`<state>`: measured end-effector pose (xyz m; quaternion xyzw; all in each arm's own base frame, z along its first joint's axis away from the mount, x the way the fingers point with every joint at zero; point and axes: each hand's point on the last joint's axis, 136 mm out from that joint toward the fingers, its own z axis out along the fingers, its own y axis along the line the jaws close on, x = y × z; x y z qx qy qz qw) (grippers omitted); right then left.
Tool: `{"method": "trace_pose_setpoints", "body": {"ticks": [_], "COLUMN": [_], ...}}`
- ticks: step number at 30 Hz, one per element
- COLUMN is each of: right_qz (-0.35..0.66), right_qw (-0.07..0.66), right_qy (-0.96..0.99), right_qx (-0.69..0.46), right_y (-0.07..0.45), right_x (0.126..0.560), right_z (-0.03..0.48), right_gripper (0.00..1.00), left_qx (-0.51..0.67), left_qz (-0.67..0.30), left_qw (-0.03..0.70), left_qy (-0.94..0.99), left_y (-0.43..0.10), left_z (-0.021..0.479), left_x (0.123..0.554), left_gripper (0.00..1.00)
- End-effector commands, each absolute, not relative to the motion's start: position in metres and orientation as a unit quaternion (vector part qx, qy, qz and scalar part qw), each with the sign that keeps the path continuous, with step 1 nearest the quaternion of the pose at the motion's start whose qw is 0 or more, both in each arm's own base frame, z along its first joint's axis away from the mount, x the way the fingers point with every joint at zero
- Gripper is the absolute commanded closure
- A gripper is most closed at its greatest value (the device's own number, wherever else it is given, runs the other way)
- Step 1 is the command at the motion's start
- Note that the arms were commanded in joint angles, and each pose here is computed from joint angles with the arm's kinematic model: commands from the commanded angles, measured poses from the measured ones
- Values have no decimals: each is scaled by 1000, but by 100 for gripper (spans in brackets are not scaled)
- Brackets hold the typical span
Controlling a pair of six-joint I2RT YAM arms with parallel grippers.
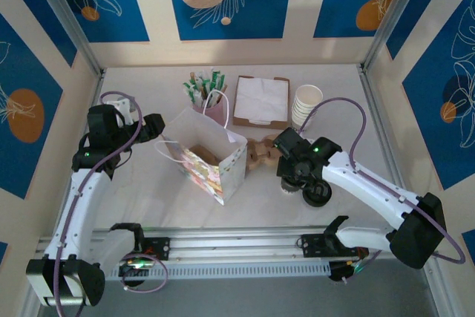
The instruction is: Pack the takeout coffee
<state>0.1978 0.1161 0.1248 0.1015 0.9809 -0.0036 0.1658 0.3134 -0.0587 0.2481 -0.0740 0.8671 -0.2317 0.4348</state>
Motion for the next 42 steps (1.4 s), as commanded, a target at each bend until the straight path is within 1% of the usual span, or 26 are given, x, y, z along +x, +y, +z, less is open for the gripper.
{"method": "trace_pose_setpoints", "body": {"ticks": [1, 8, 15, 20, 26, 30, 36, 40, 42], "right_qz": [-17, 15, 60, 109, 129, 139, 162, 167, 169], "right_qw": [140, 159, 186, 214, 238, 264, 301, 327, 339], "right_qy": [984, 985, 981, 969, 955, 941, 917, 902, 896], "right_qx": [109, 67, -9, -63, -122, -159, -207, -225, -231], "right_y": [114, 124, 136, 147, 154, 159, 170, 172, 171], "right_x": [190, 195, 193, 190, 186, 184, 177, 175, 174], "right_z": [108, 126, 152, 182, 219, 249, 292, 315, 325], "right_gripper": [30, 36, 37, 37, 37, 38, 38, 38, 38], "left_qx": [-82, -83, -83, -84, -88, -129, -198, -230, -224], "left_qz": [-225, -225, -225, -218, -197, -173, -182, -221, -256], "left_qw": [435, 435, 437, 441, 470, 486, 446, 400, 379], "left_qy": [868, 868, 867, 866, 856, 847, 854, 859, 861], "left_y": [-53, -53, -53, -51, -42, -27, -17, -24, -37], "left_z": [244, 243, 245, 246, 262, 273, 263, 236, 223], "left_x": [314, 314, 314, 313, 310, 310, 321, 333, 337], "left_gripper": [21, 21, 21, 21, 20, 19, 19, 20, 22]}}
